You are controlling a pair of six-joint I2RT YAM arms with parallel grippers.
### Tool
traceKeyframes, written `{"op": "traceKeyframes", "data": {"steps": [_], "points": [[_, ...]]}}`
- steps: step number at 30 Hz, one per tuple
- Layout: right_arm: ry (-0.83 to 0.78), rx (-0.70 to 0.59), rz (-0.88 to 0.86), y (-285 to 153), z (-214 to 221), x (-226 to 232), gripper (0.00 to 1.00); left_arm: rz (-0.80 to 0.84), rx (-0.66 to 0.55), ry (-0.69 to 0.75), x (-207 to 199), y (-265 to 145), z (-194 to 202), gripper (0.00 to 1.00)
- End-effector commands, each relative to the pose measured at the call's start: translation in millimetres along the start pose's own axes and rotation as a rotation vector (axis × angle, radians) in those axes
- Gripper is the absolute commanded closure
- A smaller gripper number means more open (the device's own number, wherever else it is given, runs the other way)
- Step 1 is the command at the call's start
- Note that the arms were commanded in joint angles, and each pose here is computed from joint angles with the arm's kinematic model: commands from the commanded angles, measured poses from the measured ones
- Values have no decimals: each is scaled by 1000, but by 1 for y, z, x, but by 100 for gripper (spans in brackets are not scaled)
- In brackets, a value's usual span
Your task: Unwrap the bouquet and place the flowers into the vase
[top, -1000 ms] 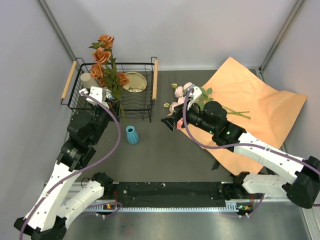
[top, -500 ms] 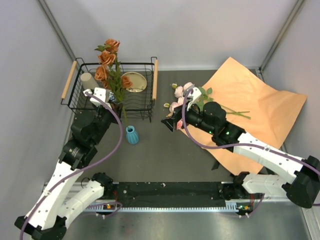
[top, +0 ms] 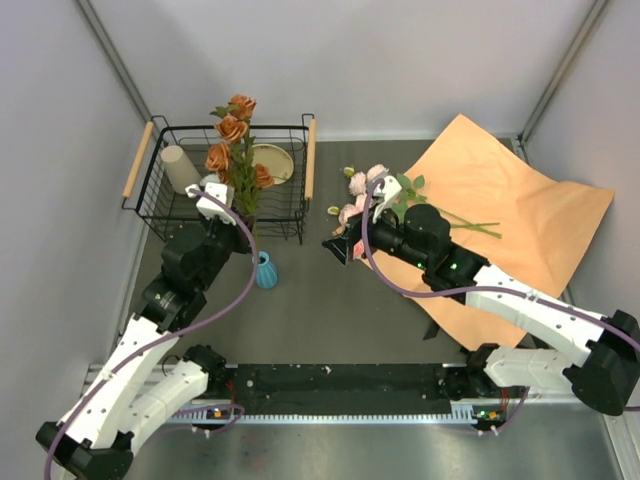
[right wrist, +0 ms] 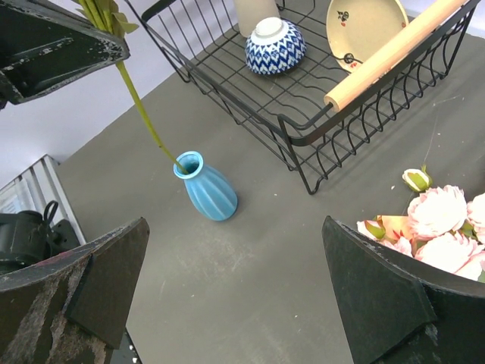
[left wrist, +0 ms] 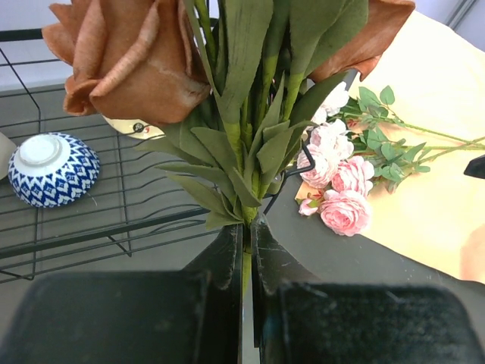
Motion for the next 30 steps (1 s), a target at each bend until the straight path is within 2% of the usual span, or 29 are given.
{"op": "traceKeyframes", "data": {"steps": [1,11,15,18,22,30], "points": [[7,-17,-34,1,-1,6,1,-16,-47,-29,-1,9,-1,100],[0,4,-66,4,5,6,1,-45,6,-35,-1,23,18,100],[-44,82,-149,17,22,4,1,-82,26,-40,2,25,21,100],[-71,148,-138,31,36,-1,1,-93,48,-44,2,27,25,100],[-97,161,-152,43,45,-1,1,-115,69,-57,2,29,29,100],[-328,206,-198,79,78,8,1,-142,117,-67,2,36,36,100]]}}
Point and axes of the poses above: each gripper's point midway between its finger pads, its own y axis out along the fingers, its own x axis along the line the jaws close on, z = x × y, the point moved 9 cm from there along -y, back along the fingers, and after that the axes turned 13 degrees about y, right-handed, at the moved point
